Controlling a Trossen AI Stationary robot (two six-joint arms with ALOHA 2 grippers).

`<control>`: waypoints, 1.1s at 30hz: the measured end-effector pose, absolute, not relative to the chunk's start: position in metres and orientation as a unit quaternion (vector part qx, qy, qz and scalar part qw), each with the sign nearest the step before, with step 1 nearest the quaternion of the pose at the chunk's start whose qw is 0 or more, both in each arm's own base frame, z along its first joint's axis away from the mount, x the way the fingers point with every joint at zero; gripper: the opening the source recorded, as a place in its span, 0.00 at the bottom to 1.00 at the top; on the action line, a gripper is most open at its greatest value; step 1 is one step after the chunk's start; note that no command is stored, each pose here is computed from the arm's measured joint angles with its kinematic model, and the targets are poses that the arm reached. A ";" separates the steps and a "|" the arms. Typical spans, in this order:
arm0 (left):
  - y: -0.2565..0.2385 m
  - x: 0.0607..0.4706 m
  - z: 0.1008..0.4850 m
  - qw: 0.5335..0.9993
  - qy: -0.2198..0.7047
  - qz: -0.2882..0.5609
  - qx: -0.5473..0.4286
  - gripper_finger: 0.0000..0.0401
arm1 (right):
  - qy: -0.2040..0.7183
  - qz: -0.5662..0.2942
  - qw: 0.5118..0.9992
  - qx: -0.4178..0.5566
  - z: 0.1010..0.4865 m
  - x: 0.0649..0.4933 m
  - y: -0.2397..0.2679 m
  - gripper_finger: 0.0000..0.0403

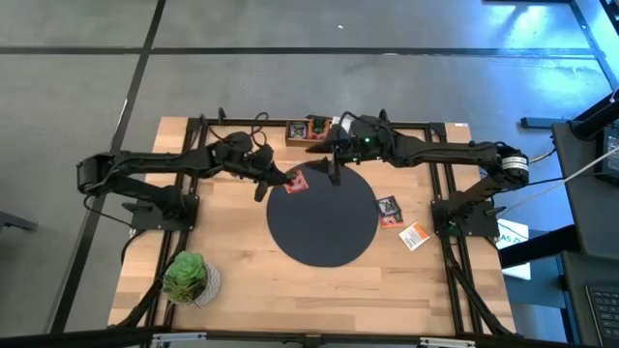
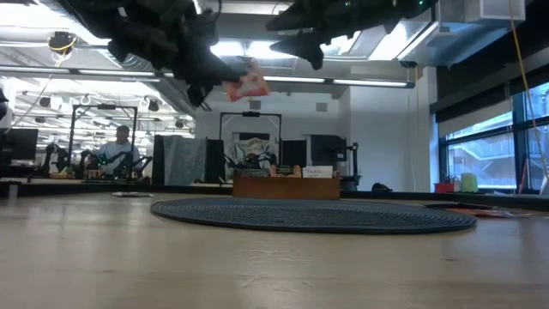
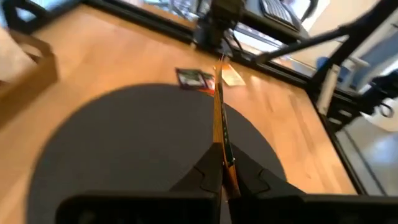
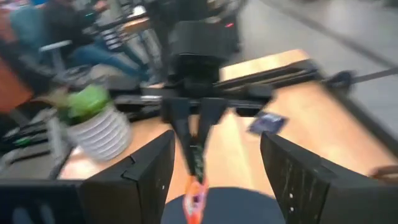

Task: Pick & Place Tea
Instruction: Put the orange tea bag into the middle section of the wooden organizer

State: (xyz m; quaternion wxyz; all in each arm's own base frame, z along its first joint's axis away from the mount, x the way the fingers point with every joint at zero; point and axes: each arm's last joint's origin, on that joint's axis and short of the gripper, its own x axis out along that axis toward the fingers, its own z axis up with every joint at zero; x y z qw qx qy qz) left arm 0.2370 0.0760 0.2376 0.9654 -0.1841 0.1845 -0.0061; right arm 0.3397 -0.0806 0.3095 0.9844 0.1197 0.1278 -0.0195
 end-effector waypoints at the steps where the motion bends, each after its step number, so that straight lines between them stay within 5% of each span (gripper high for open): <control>1: 0.076 0.239 0.235 0.964 0.188 -0.014 -0.187 0.01 | 0.132 -0.003 0.984 0.122 0.307 0.342 -0.080 0.59; 11: 0.088 0.260 0.243 0.966 0.186 -0.043 -0.175 0.01 | 0.176 0.046 0.974 0.132 0.286 0.350 -0.079 0.56; 33: 0.091 0.270 0.244 0.964 0.201 -0.046 -0.165 0.01 | 0.219 0.047 0.961 0.159 0.279 0.346 -0.078 0.15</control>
